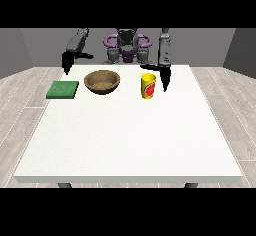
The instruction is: Pick the cup and pour the ball into the bowl, then pick the bowl and place it on the pad
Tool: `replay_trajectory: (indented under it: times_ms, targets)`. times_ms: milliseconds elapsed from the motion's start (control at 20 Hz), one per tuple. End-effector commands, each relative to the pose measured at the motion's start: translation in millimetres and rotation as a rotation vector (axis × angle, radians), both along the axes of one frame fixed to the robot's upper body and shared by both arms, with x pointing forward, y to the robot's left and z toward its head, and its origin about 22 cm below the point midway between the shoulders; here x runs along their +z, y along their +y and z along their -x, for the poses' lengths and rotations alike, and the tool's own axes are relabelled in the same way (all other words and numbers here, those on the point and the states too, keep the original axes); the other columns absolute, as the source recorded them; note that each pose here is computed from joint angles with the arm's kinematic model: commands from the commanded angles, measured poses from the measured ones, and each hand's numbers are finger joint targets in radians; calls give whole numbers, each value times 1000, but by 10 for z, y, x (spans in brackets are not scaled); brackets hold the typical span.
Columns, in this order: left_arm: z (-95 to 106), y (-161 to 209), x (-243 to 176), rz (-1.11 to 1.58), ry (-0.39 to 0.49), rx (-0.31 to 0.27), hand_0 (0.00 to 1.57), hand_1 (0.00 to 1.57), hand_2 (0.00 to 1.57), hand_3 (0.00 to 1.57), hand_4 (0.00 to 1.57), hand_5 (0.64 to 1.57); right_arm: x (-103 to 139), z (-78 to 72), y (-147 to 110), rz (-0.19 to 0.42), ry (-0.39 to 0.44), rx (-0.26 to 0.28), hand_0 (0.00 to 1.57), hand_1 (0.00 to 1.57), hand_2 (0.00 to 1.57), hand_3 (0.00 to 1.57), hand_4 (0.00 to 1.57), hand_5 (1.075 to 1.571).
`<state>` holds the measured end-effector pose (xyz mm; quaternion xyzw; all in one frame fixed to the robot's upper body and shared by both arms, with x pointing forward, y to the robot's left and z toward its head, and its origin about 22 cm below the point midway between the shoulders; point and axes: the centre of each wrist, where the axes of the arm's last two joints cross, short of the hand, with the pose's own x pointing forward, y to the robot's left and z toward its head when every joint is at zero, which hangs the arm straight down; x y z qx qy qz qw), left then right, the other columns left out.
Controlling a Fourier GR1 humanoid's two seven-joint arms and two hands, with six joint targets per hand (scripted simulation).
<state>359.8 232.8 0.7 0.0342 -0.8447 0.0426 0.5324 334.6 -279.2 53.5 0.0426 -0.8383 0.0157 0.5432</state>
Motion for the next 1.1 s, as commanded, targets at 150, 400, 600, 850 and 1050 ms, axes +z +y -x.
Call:
replay_trajectory:
  times_ms: [150, 400, 600, 850, 1050]
  targets:
    - [-111, 275, -147, -23, -13, 72, 0, 0, 0, 0, 0, 1332, 430, -92, -182, 7, -35, 17, 0, 0, 0, 0, 0, 1570]
    - [-265, 214, -47, -59, -87, 128, 0, 0, 0, 0, 0, 1321, 384, -56, -193, 34, -109, 60, 0, 0, 0, 0, 0, 1569]
    - [-331, 78, -49, -48, -85, 160, 0, 0, 0, 0, 0, 1338, 566, -106, -367, 28, -131, 53, 0, 0, 0, 0, 0, 1569]
    - [-298, 554, 133, -267, -112, 429, 1307, 1307, 1571, 1571, 983, 1551, 811, -136, -426, 58, -198, 99, 0, 0, 159, 243, 0, 1569]
    - [-156, 464, -57, -344, -68, 444, 1317, 1317, 1571, 1571, 1055, 1540, 797, -138, -526, 60, -172, 87, 0, 0, 0, 343, 0, 1570]
